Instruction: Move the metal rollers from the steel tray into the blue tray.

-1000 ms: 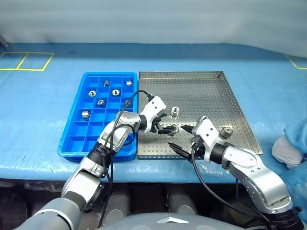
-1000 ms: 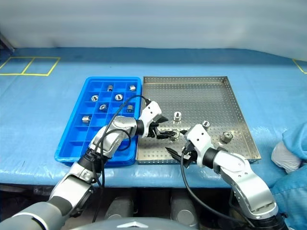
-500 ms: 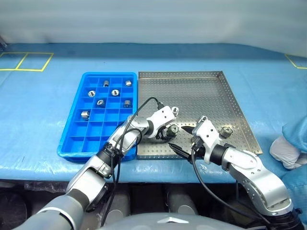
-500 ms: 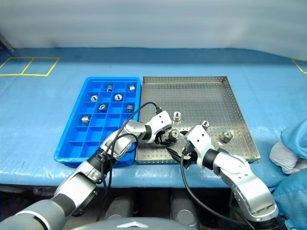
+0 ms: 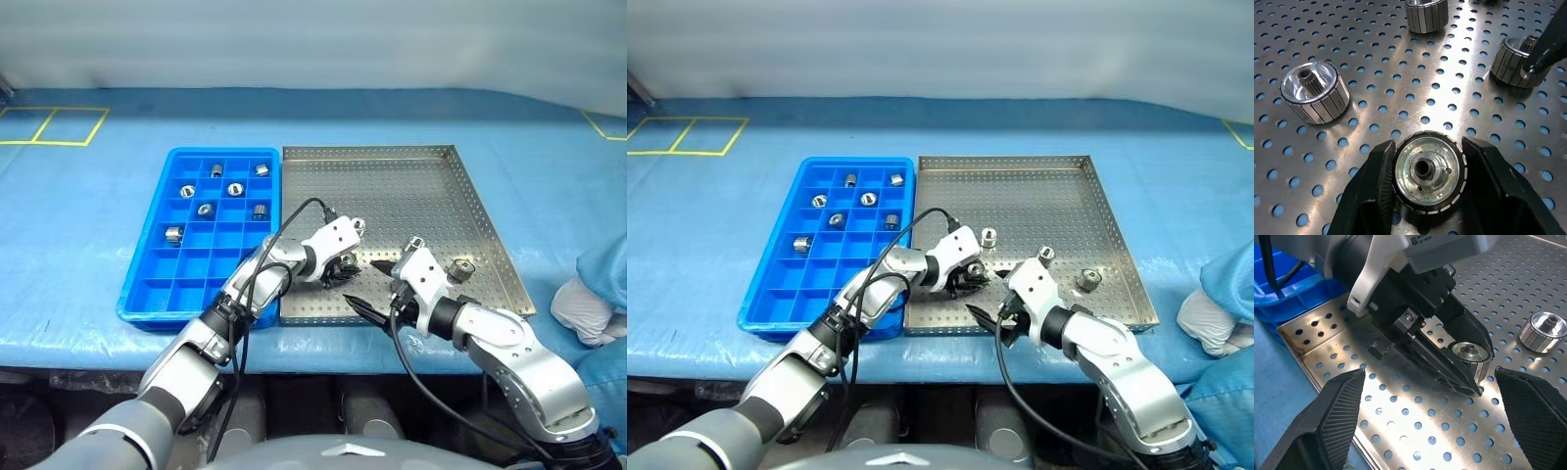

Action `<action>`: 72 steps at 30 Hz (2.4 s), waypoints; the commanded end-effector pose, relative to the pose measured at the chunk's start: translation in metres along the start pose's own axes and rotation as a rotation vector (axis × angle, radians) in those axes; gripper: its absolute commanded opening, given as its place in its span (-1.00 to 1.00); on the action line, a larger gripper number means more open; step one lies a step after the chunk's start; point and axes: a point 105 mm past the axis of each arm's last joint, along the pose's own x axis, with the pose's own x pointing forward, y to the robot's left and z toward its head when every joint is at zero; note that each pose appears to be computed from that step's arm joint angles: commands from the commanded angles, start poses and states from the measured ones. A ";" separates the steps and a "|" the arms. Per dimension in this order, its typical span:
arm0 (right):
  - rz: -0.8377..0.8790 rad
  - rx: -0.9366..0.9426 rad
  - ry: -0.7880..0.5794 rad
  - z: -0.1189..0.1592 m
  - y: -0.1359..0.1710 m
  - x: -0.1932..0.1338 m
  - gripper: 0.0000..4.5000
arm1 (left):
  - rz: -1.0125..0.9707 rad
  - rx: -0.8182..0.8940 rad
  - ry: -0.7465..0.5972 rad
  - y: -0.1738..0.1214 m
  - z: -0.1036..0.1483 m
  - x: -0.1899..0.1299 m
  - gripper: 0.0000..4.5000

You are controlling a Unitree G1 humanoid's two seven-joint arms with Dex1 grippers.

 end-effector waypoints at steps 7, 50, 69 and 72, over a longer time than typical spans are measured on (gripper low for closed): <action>-0.049 -0.002 0.033 0.000 -0.009 0.001 1.00 | 0.042 0.020 -0.088 0.008 0.021 -0.009 -0.18; 0.306 -0.128 -0.082 0.043 0.012 0.046 1.00 | 1.151 -0.429 0.153 0.012 -0.078 -0.224 0.22; 0.140 -0.164 -0.031 0.035 -0.002 0.022 1.00 | 0.541 -0.183 -0.532 0.011 0.064 -0.146 0.81; 0.059 -0.183 0.037 0.025 -0.012 0.015 1.00 | 0.456 -0.098 -0.516 0.020 0.072 -0.116 0.81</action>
